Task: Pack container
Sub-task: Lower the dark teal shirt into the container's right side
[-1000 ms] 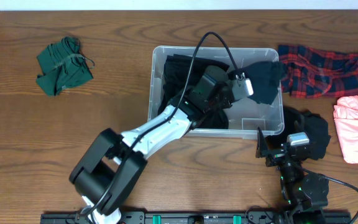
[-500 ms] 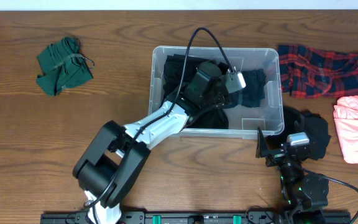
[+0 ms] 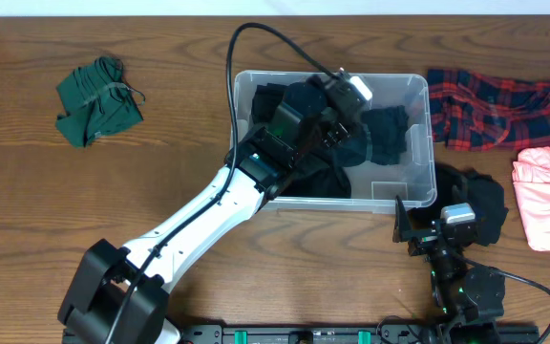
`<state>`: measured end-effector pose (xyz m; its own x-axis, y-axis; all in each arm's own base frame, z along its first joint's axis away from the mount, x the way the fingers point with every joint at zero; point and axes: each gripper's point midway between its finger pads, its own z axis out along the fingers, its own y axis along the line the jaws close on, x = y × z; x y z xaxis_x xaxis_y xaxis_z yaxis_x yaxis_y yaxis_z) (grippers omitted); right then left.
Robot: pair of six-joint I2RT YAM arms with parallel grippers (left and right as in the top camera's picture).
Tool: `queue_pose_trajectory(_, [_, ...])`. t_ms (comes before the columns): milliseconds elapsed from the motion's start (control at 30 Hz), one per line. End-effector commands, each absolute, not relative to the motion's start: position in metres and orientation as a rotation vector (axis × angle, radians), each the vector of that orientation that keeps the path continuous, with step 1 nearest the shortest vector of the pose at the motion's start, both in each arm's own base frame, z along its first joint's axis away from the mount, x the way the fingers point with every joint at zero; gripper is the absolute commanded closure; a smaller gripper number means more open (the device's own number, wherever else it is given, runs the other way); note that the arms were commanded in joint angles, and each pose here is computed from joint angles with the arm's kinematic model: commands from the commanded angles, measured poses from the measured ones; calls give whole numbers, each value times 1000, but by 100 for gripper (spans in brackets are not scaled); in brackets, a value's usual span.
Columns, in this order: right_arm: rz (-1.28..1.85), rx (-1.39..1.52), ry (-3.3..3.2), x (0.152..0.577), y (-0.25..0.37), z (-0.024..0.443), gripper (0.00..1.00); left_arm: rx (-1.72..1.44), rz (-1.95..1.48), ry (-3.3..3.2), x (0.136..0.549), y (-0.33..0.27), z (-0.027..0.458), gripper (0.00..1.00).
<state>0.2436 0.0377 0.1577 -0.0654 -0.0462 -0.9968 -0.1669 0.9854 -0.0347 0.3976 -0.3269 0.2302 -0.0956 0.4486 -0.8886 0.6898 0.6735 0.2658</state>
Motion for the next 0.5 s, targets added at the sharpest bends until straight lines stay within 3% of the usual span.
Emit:
queue_pose_trajectory(0, [89, -172, 1635, 244, 37, 157, 1, 848, -308, 1846, 398, -324, 212, 81])
queue_pose_trajectory(100, [89, -172, 1635, 244, 37, 157, 1, 874, -293, 1905, 396, -321, 192, 94])
queue_pose_trajectory(467, [89, -172, 1635, 244, 37, 157, 1, 689, -263, 2133, 410, -311, 120, 94])
